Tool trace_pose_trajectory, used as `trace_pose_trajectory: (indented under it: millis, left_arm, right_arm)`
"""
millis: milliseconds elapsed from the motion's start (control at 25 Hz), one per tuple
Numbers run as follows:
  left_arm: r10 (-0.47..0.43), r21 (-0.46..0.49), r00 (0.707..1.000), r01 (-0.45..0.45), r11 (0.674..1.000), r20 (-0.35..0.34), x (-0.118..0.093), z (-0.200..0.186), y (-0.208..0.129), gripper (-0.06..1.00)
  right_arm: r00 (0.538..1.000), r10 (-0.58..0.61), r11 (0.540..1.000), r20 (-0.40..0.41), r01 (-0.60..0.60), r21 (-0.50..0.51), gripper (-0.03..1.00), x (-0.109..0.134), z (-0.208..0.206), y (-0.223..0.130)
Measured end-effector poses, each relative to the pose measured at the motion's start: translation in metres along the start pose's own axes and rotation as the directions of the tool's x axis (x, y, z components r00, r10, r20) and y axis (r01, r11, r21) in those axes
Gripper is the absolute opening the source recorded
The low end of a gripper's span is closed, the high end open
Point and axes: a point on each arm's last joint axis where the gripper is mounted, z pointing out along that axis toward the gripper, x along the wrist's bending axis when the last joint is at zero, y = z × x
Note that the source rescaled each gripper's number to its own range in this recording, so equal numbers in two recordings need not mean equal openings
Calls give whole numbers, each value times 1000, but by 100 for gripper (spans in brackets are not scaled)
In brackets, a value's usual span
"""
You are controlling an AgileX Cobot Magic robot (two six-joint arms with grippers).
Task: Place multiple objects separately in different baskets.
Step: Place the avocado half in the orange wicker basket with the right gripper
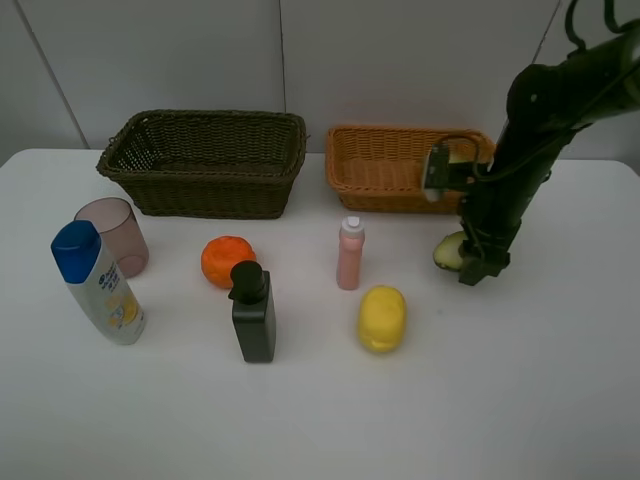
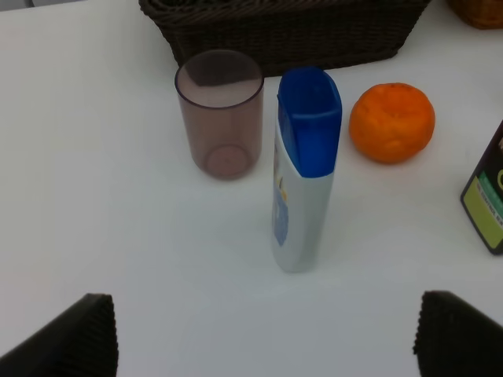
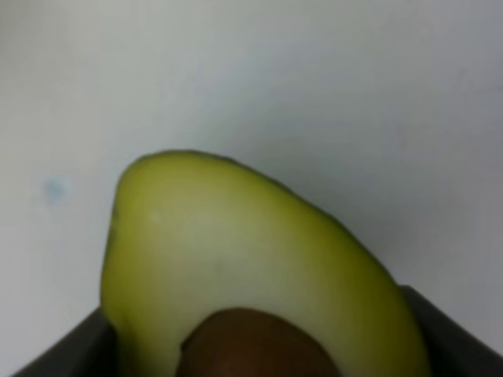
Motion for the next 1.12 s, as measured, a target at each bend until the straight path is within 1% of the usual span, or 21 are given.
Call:
trace_pose_trajectory:
  millis: [200, 320, 480, 640, 760, 880, 1000, 1120]
  left_arm:
    - [0, 0, 1000, 0, 1000, 0, 0, 0, 0, 100]
    - [0, 0, 1000, 0, 1000, 0, 0, 0, 0, 100]
    - [0, 0, 1000, 0, 1000, 0, 0, 0, 0, 100]
    - [0, 0, 1000, 0, 1000, 0, 0, 0, 0, 100]
    - [0, 0, 1000, 0, 1000, 0, 0, 0, 0, 100]
    - [0, 0, 1000, 0, 1000, 0, 0, 0, 0, 100]
    - [0, 0, 1000, 0, 1000, 0, 0, 0, 0, 100]
    - [0, 0, 1000, 0, 1000, 0, 0, 0, 0, 100]
  right_arm:
    - [999, 38, 997, 23, -37, -63, 46, 3, -24, 3]
    - [996, 75, 989, 51, -68, -133, 46, 4, -45, 7]
    - [991, 113, 973, 76, -95, -208, 46, -2, -63, 14]
    - [982, 155, 949, 111, -117, -293, 46, -12, -79, 24]
    - [964, 208, 917, 168, -132, -377, 46, -21, -89, 31]
    - [933, 278, 873, 229, -147, -465, 46, -31, -95, 36]
    - [887, 369, 815, 277, -166, -555, 46, -40, -100, 41]
    - [837, 463, 752, 291, -198, -628, 46, -51, -98, 45]
